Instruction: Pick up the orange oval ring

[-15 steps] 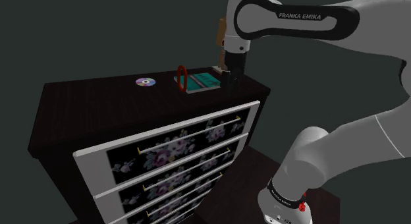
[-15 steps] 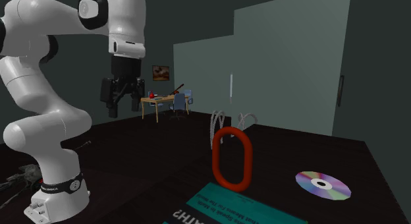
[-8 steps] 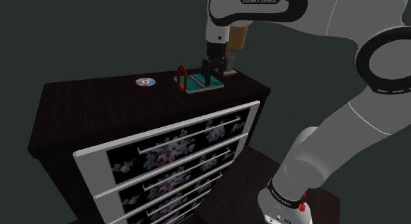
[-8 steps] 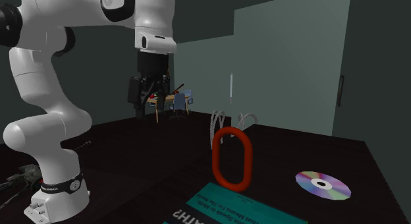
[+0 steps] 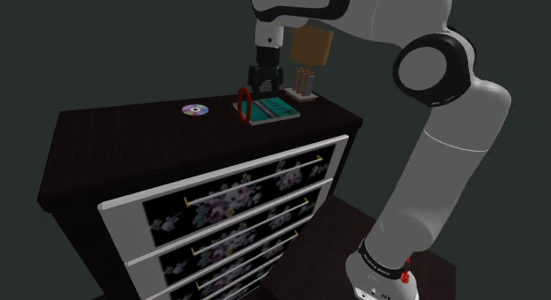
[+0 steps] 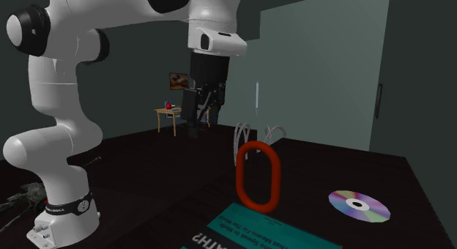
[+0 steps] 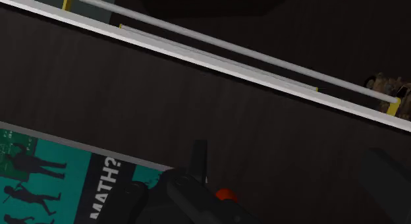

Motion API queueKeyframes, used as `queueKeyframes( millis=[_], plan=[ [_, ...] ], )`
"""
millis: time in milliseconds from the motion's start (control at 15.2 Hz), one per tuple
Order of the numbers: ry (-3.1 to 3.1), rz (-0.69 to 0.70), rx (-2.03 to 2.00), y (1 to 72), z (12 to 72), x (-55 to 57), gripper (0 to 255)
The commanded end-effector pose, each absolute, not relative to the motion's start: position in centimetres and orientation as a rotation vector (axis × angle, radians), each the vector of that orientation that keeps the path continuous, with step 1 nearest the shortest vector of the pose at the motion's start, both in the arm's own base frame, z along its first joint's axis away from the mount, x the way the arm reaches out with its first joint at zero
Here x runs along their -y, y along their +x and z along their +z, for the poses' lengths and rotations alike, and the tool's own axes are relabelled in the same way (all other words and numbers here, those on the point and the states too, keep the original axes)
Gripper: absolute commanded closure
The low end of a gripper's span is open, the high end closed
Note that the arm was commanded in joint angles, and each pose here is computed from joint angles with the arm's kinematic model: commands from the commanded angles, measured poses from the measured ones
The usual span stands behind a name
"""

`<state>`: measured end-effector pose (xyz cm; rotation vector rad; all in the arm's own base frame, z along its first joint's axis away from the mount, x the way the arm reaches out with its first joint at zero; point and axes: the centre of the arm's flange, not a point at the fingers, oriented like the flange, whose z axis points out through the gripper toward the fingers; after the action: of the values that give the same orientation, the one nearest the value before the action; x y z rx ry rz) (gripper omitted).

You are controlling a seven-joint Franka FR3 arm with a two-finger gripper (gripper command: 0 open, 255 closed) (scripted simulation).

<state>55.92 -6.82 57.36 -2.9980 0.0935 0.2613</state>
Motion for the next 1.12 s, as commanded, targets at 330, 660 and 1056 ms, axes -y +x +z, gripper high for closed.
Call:
queueKeyframes(
  millis=[330,660,1056],
  plan=[
    [-2.927,0.288,-0.157,65.0,57.4,9.5,0],
    [-2.927,0.288,-0.157,65.0,54.8,9.5,0],
    [-2.927,0.287,-0.157,65.1,53.2,9.5,255]
  ],
)
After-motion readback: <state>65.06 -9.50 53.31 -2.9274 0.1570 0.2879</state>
